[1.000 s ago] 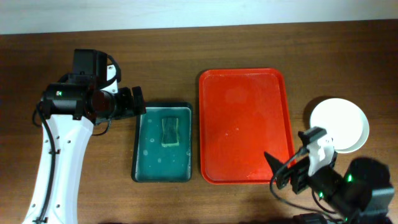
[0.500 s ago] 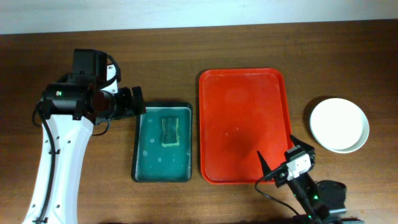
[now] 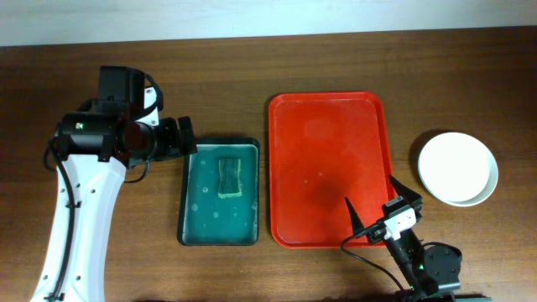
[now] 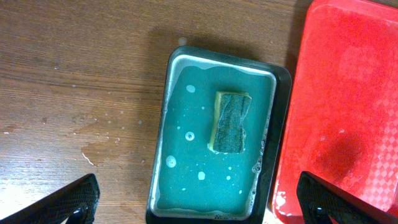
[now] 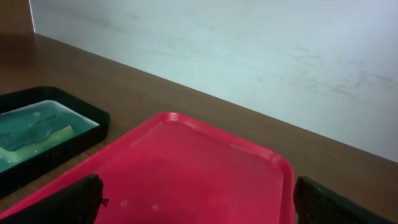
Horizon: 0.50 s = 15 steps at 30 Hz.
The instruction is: Clean dirty plates on tray and stack at the side
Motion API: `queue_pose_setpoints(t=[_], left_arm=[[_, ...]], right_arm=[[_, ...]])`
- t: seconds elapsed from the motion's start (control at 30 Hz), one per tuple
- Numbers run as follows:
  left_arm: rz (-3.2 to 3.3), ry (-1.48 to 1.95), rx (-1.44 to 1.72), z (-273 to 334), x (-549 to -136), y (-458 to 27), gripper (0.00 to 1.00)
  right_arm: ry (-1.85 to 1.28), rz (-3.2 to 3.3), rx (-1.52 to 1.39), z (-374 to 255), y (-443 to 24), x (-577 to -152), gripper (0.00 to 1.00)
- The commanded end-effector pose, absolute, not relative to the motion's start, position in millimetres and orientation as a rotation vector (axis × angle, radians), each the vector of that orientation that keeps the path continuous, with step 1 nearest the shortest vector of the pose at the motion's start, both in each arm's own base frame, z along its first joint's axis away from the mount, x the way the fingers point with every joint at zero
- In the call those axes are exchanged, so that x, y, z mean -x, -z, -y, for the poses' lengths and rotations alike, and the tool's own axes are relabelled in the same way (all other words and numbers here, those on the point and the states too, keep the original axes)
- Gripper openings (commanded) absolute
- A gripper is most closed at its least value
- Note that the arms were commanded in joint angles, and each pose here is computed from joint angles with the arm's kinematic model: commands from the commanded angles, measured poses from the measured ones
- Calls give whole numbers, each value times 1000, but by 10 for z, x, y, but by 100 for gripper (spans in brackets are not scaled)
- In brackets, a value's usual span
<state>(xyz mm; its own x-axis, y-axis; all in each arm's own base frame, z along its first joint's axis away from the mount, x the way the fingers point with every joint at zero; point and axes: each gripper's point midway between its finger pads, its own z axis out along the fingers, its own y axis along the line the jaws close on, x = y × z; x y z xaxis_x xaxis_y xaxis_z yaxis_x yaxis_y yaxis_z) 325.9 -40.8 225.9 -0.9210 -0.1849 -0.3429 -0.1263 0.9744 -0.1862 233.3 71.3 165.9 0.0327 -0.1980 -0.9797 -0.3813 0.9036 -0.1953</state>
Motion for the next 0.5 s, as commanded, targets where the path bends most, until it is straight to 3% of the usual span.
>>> queue_pose_setpoints(t=[0.0,0.3,0.47], left_arm=[[-2739,239,222,412,-3261,-2322,99],[-2740,240,209,439,-3235,-2335,99],[-2479,191,112,519,-3306,-2788,100]], right_arm=[[-149,-1554,465,-712,-1627,-2336,98],[-149,-1554,465,-712,-1627,-2336,98],[-149,-1554,464,-712,-1627,-2336,98]])
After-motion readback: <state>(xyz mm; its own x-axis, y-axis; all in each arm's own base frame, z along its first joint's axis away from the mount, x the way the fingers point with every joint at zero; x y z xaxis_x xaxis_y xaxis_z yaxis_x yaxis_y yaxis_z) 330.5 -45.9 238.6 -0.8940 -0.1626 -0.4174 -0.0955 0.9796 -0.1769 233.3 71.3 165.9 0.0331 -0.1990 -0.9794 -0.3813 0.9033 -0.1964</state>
